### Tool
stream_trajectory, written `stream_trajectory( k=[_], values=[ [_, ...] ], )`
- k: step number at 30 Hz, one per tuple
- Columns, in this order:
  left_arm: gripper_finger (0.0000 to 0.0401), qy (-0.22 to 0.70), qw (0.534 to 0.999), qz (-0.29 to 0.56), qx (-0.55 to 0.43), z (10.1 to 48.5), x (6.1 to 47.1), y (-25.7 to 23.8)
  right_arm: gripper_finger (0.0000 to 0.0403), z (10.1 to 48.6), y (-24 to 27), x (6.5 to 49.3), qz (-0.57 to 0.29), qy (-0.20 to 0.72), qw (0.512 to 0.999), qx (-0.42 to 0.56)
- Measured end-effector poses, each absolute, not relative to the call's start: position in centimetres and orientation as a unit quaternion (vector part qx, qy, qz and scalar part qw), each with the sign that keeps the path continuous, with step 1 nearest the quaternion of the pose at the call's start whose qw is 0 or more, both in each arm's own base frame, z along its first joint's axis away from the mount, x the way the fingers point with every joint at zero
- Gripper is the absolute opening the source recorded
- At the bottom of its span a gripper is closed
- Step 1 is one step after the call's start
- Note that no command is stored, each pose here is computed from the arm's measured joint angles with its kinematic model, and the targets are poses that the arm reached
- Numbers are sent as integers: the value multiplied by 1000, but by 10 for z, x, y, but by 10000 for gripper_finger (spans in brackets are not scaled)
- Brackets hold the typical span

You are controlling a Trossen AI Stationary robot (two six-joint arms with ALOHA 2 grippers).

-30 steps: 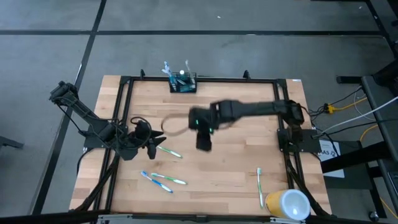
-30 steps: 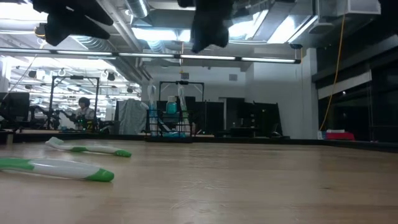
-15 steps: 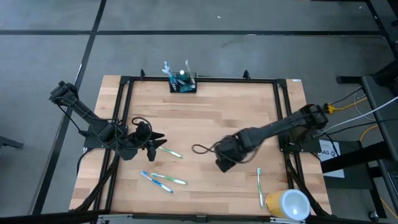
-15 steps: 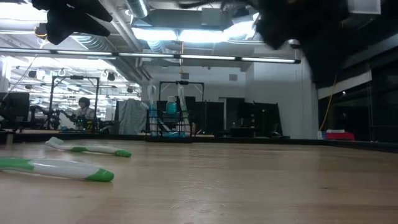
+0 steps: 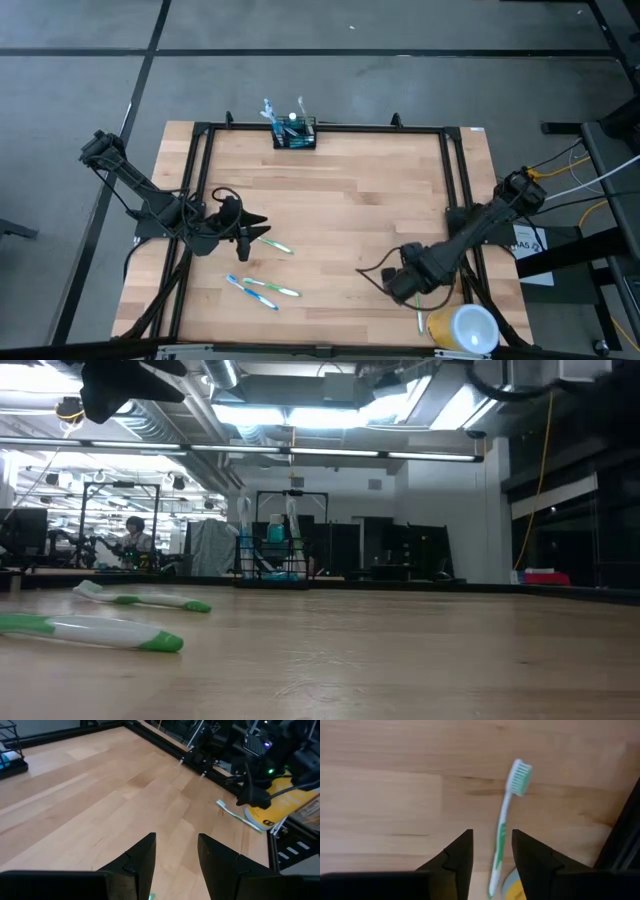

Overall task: Pick & Place toothbrushing station
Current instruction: Put the green toothbrush into the black wire organizer

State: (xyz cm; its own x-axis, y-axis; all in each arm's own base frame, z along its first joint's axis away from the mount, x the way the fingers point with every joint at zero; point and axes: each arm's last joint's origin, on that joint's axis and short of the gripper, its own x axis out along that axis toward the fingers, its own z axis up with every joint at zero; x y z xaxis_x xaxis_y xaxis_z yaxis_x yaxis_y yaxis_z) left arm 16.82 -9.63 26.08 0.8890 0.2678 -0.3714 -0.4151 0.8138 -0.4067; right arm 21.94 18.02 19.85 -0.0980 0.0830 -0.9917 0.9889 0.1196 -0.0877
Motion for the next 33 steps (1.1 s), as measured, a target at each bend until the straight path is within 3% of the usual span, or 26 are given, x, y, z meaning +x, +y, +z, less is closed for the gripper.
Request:
stream_trajectory(
  k=[8,23,28,33],
  values=[
    [141,155,940,168,-254,261,169,-97,168,169,177,205,-480,570,479,463],
    [141,137,937,154,-281,266,171,-100,165,133,173,189,-472,552,489,483],
    [141,130,937,150,-288,268,172,-100,127,133,173,190,-468,542,503,484],
    [141,129,937,150,-289,268,172,-100,34,132,173,192,-457,532,525,482]
  ],
)
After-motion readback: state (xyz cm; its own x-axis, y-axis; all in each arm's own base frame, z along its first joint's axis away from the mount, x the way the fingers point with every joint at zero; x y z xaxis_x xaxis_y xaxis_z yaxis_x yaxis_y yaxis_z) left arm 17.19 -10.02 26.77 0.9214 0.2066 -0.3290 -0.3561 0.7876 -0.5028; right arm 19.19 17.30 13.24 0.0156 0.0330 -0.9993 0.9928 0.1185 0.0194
